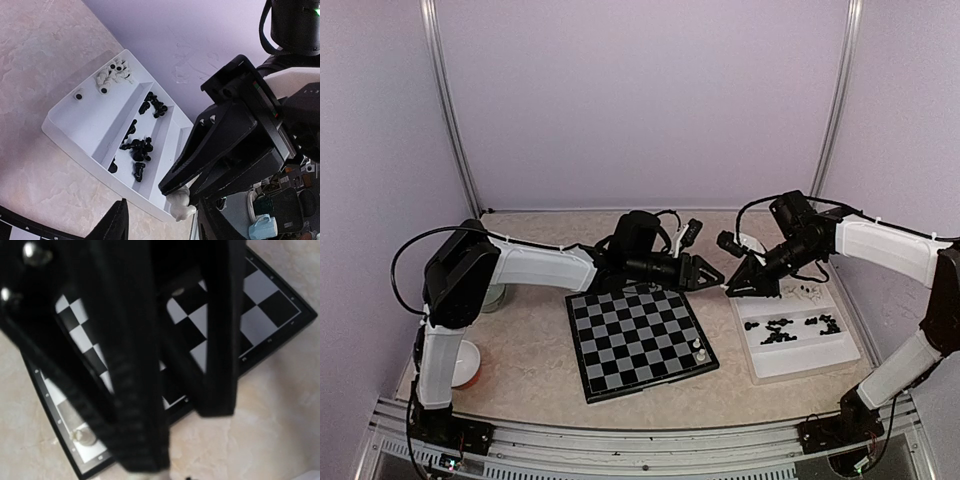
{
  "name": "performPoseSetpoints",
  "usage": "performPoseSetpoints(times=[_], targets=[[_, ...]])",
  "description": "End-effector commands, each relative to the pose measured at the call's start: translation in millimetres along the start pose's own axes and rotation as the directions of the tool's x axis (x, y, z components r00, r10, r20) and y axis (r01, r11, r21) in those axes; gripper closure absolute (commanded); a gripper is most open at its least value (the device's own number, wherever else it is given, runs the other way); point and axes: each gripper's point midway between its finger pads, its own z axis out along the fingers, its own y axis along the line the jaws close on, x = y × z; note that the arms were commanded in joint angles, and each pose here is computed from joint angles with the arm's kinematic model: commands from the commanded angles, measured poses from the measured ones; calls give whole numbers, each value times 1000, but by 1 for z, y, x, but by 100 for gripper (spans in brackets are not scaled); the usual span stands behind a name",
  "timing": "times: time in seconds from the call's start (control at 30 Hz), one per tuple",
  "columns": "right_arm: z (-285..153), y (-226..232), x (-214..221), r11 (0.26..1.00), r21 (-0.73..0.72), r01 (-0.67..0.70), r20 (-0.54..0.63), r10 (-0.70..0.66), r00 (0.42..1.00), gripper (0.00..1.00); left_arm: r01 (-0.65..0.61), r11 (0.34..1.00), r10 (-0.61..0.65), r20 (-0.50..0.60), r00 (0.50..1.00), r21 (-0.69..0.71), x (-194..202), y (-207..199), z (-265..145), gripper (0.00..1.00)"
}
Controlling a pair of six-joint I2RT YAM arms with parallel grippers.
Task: Set up the chess pieces on the board
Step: Pass from the right arm to the left
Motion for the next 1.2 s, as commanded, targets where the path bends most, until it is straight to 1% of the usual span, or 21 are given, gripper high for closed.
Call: performPoseSetpoints(times=[0.0, 0.2, 0.43, 0.67, 0.73, 0.8, 0.9, 1.0, 1.07, 1.1, 1.17], targets=[[1, 0, -7, 1000, 4, 23, -8, -22, 1000, 88, 0, 997, 0, 0, 1000, 77, -4, -13, 9, 54], [4, -6, -5, 1000, 27, 15, -26, -14, 1000, 88, 25, 995, -23, -23, 999, 101, 3, -13, 13, 56], [8, -4, -11, 999, 18, 30, -26, -29, 999, 88, 45, 991, -39, -46, 998, 129, 7, -14, 14, 72], [13, 2, -11, 997, 23, 73, -55, -72, 996, 88, 108, 977, -100, -53, 994, 183, 8, -12, 12, 84], [14, 4, -10, 996, 29, 83, -66, -81, 995, 87, 123, 971, -115, -49, 992, 204, 6, -13, 9, 89], [14, 3, -11, 995, 39, 88, -69, -85, 994, 83, 134, 967, -128, -44, 991, 218, 5, -13, 7, 95], [13, 1, -12, 995, 50, 84, -69, -81, 994, 77, 147, 962, -141, -39, 989, 230, 4, -12, 4, 100], [8, -2, -16, 995, 67, 73, -72, -68, 995, 72, 145, 962, -143, -29, 989, 229, 2, -11, -1, 100], [3, -3, -18, 997, 67, 47, -73, -42, 996, 64, 145, 964, -144, -18, 989, 223, 2, -9, -6, 100], [0, -2, -19, 998, 52, 28, -73, -25, 997, 61, 140, 965, -141, -10, 990, 223, 1, -11, -9, 100], [-8, -1, -24, 1000, 19, -7, -38, 8, 999, 56, 133, 966, -137, 5, 990, 220, -1, -11, -15, 100]])
